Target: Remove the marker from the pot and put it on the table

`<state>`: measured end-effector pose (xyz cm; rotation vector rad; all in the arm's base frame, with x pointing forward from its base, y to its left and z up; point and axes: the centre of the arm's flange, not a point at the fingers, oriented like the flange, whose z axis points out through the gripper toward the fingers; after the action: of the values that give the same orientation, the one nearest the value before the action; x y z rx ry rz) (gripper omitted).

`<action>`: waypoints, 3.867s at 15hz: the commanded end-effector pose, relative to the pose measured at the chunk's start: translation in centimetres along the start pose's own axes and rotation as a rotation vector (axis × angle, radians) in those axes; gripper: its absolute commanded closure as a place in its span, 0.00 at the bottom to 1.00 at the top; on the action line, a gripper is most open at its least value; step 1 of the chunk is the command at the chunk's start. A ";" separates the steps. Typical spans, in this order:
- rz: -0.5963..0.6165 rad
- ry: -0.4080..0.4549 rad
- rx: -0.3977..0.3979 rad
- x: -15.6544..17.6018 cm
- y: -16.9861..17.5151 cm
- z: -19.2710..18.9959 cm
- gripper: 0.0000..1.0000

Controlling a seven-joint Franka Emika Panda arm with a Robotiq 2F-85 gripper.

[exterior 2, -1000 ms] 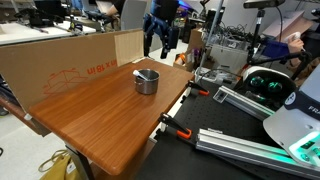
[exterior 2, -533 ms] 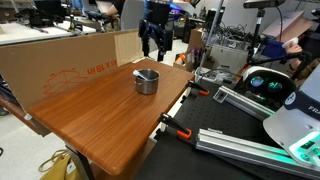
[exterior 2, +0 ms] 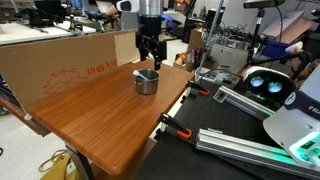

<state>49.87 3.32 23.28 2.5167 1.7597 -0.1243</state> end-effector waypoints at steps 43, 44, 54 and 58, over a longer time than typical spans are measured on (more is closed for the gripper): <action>0.243 0.065 -0.158 2.8 -4.4 -5.4 0.95; 0.277 0.075 -0.157 3.0 -4.9 -6.3 0.95; 0.500 0.066 -0.073 8.1 -7.0 -14.0 0.95; 0.579 -0.018 0.033 9.8 -5.4 -14.0 0.95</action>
<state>46.30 14.57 36.28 2.8444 1.0483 0.0082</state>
